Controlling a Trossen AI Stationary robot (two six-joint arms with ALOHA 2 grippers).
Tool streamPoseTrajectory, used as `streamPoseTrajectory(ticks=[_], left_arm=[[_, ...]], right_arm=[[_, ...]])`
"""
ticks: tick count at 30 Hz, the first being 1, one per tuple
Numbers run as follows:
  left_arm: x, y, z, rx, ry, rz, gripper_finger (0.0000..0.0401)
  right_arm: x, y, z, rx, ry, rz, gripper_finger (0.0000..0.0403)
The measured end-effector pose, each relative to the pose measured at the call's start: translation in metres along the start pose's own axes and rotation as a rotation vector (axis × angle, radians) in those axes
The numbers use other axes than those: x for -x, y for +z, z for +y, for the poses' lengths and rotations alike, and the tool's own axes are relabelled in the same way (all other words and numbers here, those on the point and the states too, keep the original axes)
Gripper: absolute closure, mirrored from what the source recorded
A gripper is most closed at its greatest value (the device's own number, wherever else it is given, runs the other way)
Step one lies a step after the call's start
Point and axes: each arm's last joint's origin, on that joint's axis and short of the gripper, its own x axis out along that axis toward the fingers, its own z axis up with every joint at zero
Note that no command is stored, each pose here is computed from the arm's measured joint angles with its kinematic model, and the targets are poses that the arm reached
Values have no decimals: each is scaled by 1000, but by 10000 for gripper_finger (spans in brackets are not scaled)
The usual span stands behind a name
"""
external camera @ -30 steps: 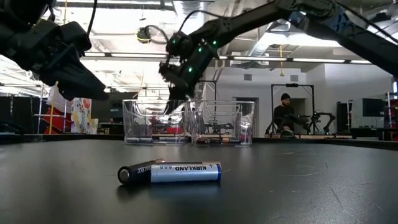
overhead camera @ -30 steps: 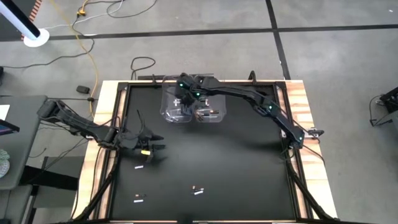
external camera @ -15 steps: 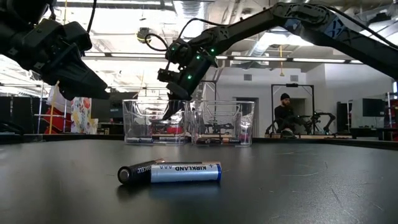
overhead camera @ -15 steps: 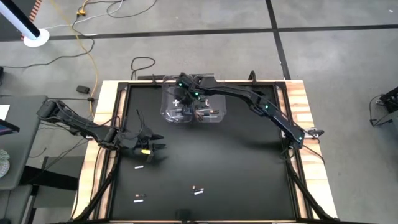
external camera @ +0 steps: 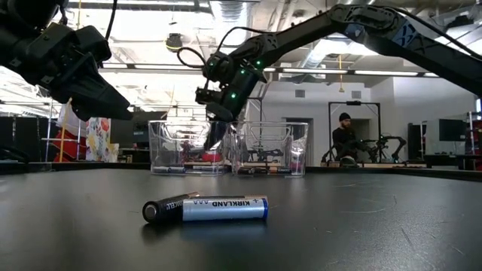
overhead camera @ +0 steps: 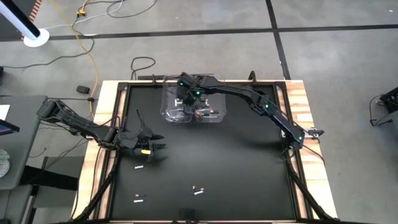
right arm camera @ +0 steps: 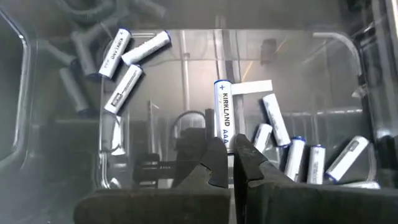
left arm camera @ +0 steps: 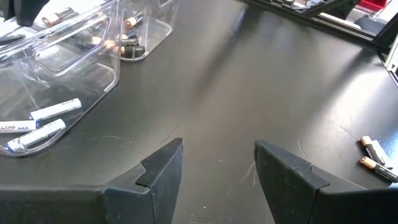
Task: Sort batteries
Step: Put the white battery into the left transparent bin
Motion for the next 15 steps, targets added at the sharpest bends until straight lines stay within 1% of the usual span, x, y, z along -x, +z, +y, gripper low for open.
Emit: streamPoseTrajectory(ticks=[15], left_arm=[[0, 0, 0, -1, 0, 0, 207]], right_arm=[[0, -4, -5, -41, -1, 17, 400]])
